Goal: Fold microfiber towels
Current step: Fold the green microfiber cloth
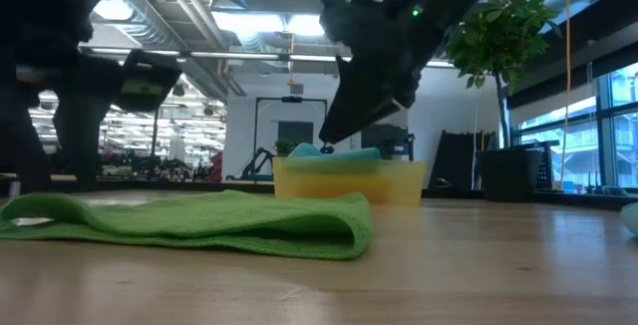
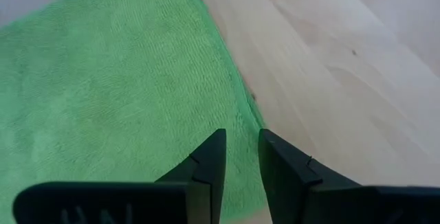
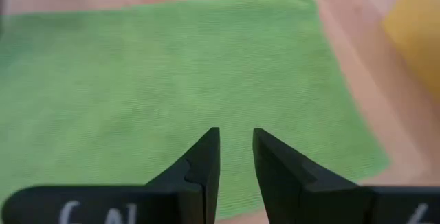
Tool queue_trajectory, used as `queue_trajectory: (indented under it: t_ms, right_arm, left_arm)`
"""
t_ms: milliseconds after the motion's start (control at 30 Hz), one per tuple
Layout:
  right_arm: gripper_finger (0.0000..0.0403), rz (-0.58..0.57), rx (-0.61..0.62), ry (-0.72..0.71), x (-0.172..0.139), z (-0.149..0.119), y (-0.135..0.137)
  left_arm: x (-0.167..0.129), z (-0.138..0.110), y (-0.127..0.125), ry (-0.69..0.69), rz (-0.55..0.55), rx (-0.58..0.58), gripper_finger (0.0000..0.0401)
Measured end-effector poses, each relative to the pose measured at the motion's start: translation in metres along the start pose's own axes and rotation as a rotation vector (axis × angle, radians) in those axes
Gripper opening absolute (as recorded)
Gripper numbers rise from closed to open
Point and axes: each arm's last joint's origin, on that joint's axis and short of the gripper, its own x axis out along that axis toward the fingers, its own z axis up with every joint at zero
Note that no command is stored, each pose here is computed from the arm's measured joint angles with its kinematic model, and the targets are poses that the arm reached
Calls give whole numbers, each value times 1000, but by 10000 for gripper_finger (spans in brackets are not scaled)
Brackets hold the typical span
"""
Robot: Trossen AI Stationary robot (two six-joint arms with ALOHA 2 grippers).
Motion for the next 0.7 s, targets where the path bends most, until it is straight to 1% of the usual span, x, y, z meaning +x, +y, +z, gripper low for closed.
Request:
queue_trajectory:
  t_ms: [200, 367, 500, 633, 700]
  right_arm:
    - [91, 54, 30, -58, -8, -2, 19]
    - [91, 107, 39, -126, -15, -1, 33]
    - [91, 161, 9, -178, -22, -2, 47]
    - [91, 234, -38, -183, -31, -9, 62]
    - [91, 266, -62, -177, -36, -15, 72]
  left_arm:
    - [20, -8, -5, 52, 56, 15, 79]
    - [24, -8, -7, 44, 62, 0, 79]
    - [16, -4, -13, 31, 78, 23, 79]
    - [-1, 11, -24, -60, 95, 30, 79]
    - [-9, 17, -33, -99, 108, 9, 79]
